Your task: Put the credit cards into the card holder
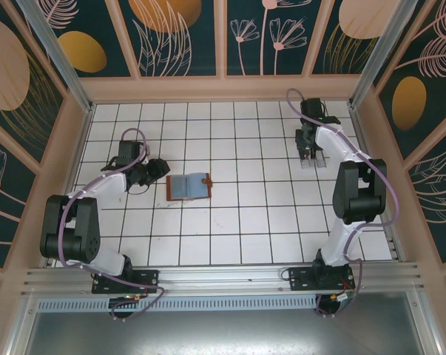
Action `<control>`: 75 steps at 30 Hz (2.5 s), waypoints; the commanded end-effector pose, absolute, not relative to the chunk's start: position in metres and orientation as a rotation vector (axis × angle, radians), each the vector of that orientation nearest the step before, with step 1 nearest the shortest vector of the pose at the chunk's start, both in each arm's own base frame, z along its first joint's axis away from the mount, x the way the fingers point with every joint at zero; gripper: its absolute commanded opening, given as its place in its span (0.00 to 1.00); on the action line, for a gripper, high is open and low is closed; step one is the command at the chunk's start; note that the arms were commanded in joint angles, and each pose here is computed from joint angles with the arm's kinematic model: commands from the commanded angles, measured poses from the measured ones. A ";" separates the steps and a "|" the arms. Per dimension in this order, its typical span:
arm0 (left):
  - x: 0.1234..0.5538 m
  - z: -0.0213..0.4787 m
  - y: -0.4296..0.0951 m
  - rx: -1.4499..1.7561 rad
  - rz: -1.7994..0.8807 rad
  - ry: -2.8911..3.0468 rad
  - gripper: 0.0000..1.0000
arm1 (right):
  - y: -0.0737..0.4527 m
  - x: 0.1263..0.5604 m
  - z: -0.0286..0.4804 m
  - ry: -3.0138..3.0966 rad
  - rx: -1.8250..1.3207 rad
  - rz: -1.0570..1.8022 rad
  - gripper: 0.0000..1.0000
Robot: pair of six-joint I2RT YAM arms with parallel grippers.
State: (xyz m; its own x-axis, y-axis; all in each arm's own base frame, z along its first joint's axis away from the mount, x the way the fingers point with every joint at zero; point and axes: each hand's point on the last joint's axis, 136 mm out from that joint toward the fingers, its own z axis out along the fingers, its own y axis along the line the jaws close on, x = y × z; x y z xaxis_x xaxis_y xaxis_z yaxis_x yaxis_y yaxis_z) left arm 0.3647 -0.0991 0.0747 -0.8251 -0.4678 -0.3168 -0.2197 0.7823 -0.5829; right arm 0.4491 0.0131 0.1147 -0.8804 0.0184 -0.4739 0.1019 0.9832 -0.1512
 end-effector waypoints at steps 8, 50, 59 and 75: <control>0.368 0.077 -0.104 -0.496 -0.777 2.521 0.42 | 0.030 0.455 0.112 2.654 0.067 -0.100 0.40; 0.367 0.072 -0.108 -0.501 -0.805 2.539 0.41 | 0.016 0.445 0.095 2.665 0.117 -0.158 0.29; 0.366 0.071 -0.107 -0.508 -0.806 2.529 0.41 | 0.019 0.447 0.106 2.649 0.097 -0.141 0.11; 0.353 0.082 -0.105 -0.438 -0.770 2.572 0.41 | 0.045 0.434 0.202 2.442 0.062 0.050 0.00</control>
